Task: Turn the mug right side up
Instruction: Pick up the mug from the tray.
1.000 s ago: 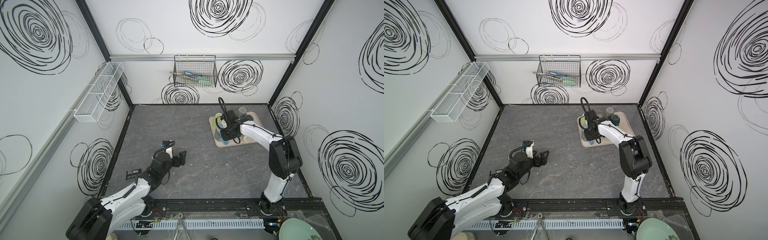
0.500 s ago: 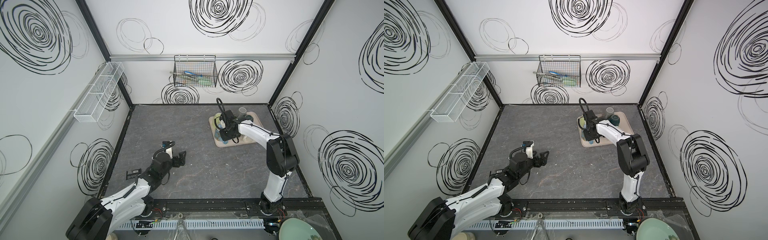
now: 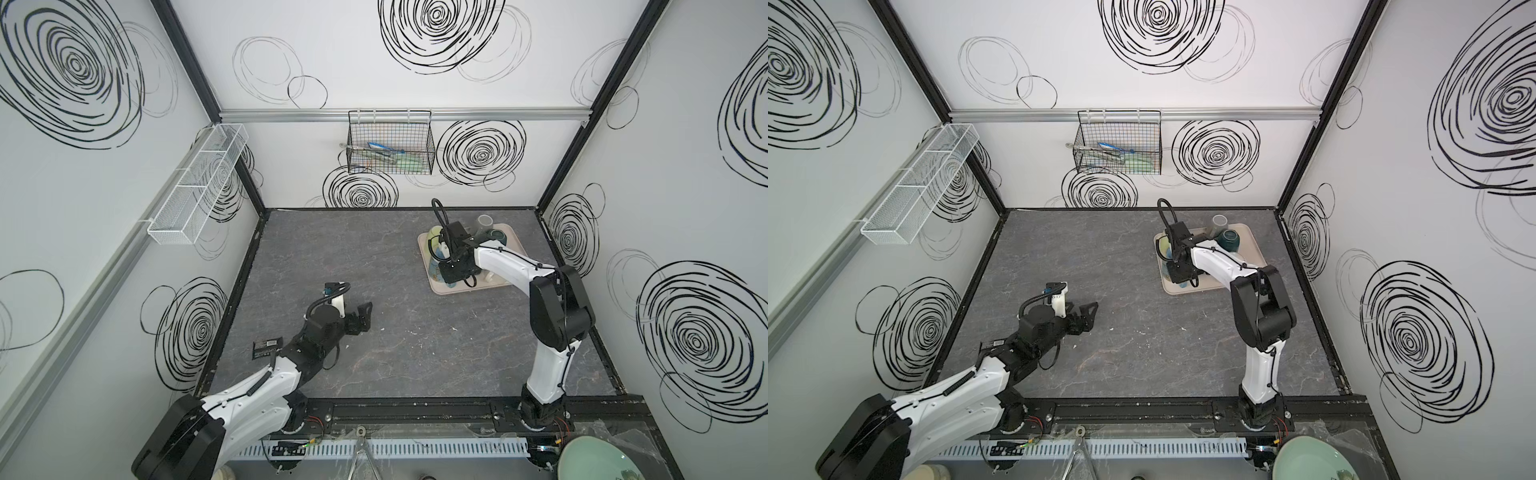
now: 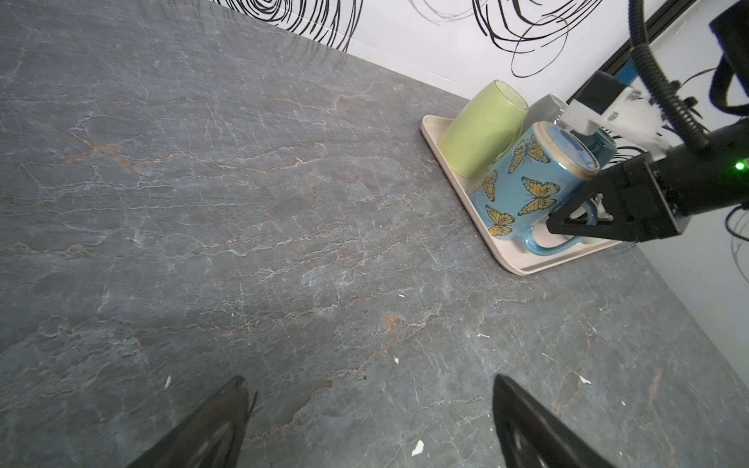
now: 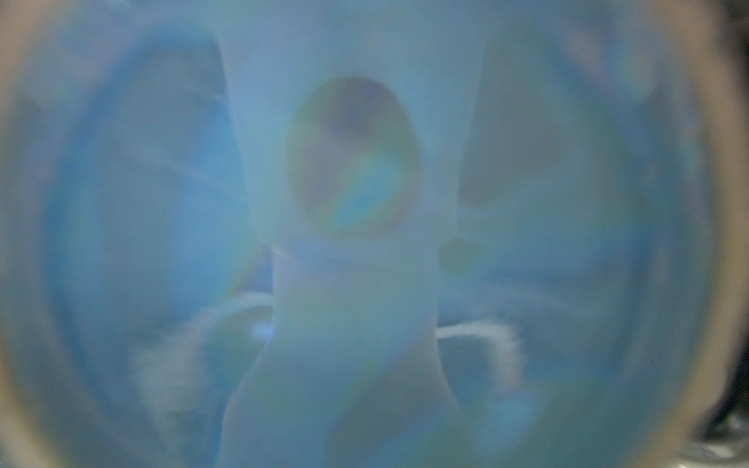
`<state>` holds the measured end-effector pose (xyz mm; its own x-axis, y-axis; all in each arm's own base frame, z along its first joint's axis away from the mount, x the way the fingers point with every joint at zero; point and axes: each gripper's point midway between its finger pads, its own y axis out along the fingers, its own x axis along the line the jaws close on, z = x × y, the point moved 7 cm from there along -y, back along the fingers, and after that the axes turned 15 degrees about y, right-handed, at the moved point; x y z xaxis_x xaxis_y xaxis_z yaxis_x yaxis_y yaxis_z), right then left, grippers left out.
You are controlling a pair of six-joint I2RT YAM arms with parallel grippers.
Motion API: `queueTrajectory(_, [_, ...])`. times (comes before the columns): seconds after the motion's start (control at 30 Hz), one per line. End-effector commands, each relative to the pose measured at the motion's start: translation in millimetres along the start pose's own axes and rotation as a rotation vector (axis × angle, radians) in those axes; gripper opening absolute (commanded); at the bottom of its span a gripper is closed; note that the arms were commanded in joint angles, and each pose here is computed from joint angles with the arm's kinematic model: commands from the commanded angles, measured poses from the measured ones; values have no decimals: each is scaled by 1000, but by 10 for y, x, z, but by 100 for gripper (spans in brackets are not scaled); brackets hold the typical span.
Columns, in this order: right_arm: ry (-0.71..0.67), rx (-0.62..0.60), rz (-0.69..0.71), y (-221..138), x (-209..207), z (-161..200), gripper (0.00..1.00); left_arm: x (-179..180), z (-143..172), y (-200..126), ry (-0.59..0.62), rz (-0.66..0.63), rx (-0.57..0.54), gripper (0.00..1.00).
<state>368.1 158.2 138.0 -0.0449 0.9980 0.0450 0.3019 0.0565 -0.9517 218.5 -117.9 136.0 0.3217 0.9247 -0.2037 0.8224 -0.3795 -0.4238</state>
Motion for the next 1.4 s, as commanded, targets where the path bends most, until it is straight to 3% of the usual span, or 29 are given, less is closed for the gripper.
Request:
queueTrajectory(0.0, [-8,-34,-34,-153,31,-41,7,-1,-65,-1,-5,6,-44,96])
queueTrajectory(0.43, [17,-211,-285,-668,121,1,2,-110,-174,-45,-38,58,-91,99])
queueTrajectory(0.93, [58,-294,-598,-973,260,269,3,-446,-546,-343,13,92,-140,99])
queueTrajectory(1.37, [84,-431,-674,-1259,260,205,3,-832,-694,-540,20,198,-144,98])
